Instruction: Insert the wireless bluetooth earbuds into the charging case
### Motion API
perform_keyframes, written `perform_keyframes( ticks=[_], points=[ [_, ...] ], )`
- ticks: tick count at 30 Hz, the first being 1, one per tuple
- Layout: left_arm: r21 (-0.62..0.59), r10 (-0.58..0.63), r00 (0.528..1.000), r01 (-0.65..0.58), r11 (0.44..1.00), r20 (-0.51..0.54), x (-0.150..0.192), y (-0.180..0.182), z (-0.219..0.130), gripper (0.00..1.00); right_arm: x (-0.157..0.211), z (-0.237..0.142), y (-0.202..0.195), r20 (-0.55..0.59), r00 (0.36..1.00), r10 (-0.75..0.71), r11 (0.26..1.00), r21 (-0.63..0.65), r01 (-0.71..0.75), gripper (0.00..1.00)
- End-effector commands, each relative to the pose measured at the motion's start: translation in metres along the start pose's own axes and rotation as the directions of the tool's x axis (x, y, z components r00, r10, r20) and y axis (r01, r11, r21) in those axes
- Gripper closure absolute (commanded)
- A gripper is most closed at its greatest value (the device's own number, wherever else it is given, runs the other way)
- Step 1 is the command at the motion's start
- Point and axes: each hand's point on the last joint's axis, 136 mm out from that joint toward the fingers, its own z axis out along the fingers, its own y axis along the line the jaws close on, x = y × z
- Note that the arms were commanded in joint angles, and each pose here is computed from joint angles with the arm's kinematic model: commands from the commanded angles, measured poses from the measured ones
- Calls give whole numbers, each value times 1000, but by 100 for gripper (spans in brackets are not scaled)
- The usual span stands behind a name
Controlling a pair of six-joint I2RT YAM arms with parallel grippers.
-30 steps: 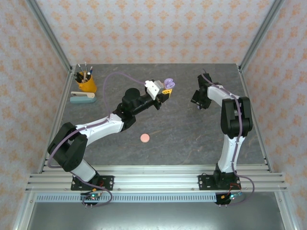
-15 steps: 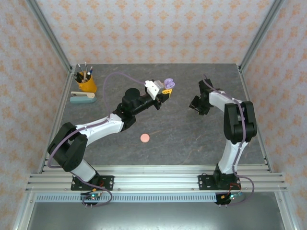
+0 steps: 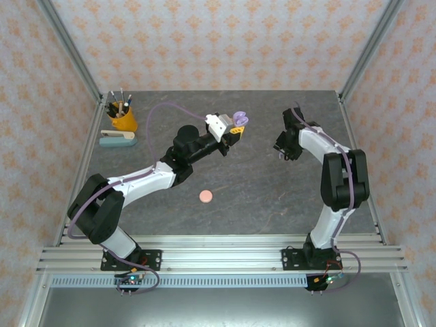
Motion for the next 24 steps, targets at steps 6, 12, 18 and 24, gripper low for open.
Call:
perform_keyframes(
  ticks=[6,12,18,24],
  points=[
    [-21,26,997,-25,999,75,-22,1,-3,100,-8,24,-5,-38,999,-20,996,91,24,56],
    [-23,29,997,-27,999,73,-21,1,-2,100,-6,33,-3,-62,998,-25,995,92,31,56],
    [-23,29,997,-27,999,72,-20,1,-2,100,-3,38,-4,-71,997,-29,995,94,36,61],
    [-23,26,997,-24,999,72,-20,1,-1,100,-2,43,-6,-78,996,-36,993,107,45,63]
  ],
)
